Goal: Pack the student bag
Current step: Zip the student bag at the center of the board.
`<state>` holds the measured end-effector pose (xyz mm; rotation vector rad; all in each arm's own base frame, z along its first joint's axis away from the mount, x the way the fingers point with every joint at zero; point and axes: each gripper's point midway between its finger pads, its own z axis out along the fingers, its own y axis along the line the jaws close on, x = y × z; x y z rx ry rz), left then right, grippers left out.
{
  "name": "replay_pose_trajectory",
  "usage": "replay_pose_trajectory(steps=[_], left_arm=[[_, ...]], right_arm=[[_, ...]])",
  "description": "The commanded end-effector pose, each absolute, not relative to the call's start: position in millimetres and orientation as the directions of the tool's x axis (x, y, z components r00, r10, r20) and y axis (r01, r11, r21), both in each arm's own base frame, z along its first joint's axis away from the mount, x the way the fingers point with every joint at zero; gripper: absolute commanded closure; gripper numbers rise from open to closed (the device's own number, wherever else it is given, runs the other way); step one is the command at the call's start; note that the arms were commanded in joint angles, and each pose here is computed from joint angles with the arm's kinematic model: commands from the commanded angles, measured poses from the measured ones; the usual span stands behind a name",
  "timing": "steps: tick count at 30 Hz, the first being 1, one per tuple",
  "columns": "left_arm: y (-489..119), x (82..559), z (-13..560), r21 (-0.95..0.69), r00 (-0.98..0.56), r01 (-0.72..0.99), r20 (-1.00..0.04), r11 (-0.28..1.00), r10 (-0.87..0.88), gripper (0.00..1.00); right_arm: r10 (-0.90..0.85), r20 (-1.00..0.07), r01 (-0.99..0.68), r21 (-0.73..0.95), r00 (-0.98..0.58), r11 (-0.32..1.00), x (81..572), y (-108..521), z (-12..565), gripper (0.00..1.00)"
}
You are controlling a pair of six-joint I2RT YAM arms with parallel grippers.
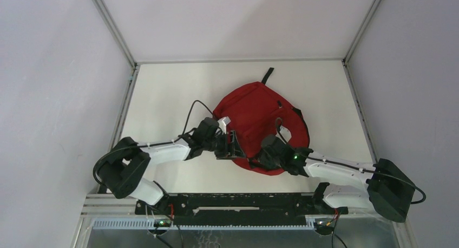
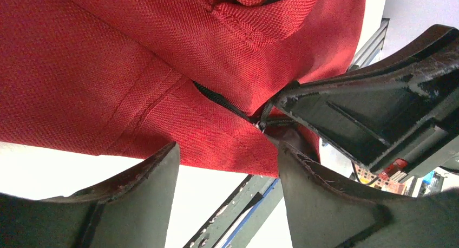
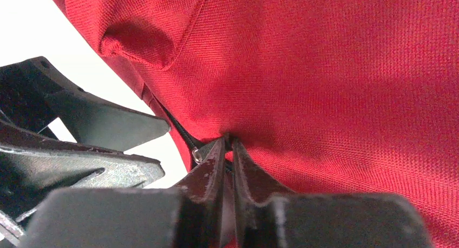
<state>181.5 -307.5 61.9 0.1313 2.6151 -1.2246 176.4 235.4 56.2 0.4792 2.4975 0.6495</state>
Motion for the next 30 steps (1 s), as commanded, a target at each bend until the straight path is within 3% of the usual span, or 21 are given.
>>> replay_pose_trajectory(steps=[1, 2, 10, 22, 27, 30], left_arm=[[-325.0, 195.2, 85.7, -0.773, -0.949, 0.232, -0.314, 0.591, -0.039, 0.3], [-325.5, 196.4, 85.9, -0.772, -0.948, 0.232, -0.316, 0.591, -0.041, 0.3], [-336.4, 203.1, 96.9, -0.787, -0.944, 0.252, -0.327, 0.563, -0.033, 0.31], [-341.9, 209.8, 113.7, -0.81, -0.944, 0.23, -0.321, 0.539, -0.078, 0.33], [-338.0, 214.9, 105.6, -0.787, -0.949, 0.188, -0.301, 0.587, -0.099, 0.44], [-335.3, 220.3, 99.2, -0.766, -0.949, 0.159, -0.292, 0.622, -0.117, 0.61]], right_arm=[[0.499, -0.428, 0.207, 0.566, -0.754, 0.798, 192.5, 237.2, 67.2, 0.93], [0.507, -0.438, 0.202, 0.575, -0.742, 0.793, 194.2, 235.8, 70.7, 1.0], [0.546, -0.508, 0.169, 0.61, -0.666, 0.774, 192.0, 220.0, 102.7, 1.0], [0.544, -0.498, 0.054, 0.702, -0.675, 0.71, 171.2, 242.4, 136.7, 1.0], [0.527, -0.506, 0.036, 0.697, -0.683, 0.716, 165.4, 244.8, 139.7, 1.0], [0.519, -0.51, 0.038, 0.687, -0.686, 0.726, 161.4, 242.5, 137.7, 1.0]])
